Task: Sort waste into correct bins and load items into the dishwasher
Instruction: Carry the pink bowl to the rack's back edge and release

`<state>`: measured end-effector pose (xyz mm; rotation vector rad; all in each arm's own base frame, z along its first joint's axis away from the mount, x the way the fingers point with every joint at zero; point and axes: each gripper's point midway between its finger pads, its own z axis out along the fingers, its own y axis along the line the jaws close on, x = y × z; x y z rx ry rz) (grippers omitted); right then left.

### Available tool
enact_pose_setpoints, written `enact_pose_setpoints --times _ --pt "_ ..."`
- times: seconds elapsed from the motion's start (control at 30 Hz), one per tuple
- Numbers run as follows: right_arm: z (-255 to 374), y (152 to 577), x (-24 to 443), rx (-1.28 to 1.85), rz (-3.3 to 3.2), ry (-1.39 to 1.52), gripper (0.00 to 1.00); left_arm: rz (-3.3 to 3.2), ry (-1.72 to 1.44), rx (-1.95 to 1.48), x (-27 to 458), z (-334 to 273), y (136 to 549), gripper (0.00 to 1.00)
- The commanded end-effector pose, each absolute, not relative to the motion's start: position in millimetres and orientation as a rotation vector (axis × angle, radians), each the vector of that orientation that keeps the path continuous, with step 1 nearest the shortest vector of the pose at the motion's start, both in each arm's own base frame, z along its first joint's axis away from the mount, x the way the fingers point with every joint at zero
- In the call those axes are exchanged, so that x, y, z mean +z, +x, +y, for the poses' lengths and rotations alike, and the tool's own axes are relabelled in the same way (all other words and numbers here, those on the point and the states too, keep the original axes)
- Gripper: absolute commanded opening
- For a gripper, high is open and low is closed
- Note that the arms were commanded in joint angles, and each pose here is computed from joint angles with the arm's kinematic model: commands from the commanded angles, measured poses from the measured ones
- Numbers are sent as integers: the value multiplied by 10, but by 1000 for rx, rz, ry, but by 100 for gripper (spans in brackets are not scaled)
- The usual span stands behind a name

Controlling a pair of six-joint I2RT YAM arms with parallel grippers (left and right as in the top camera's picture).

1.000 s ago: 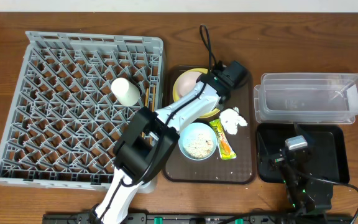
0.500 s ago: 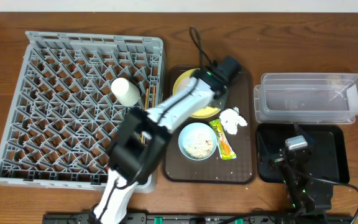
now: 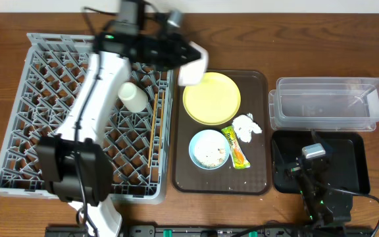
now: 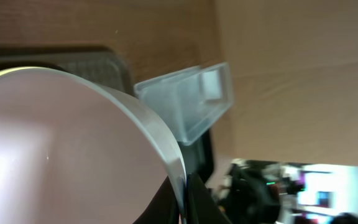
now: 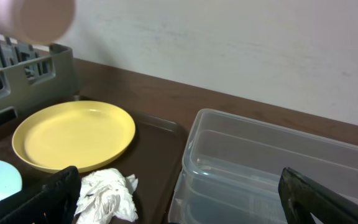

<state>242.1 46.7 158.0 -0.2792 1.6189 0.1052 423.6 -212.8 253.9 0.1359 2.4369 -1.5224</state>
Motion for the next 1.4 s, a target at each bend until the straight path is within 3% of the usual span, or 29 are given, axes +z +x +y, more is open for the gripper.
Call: enact_pose_setpoints --times 0.0,0.37,0.7,1.0,1.37 --pt "470 2419 1569 104 1621 -284 99 2326 129 -1757 2774 -1902 4200 8" --pt "470 2419 1569 104 1621 -284 99 2281 -64 -1713 2501 -1332 4657 7" --pt "470 2419 1569 104 1621 -284 99 2197 -178 -1991 2117 -1258 5119 7" --pt "470 2419 1569 104 1621 -284 99 2215 -315 -2003 1680 -1012 5193 8" --pt "470 2419 1569 104 1621 -284 99 2195 -328 -1940 1601 -824 5237 8"
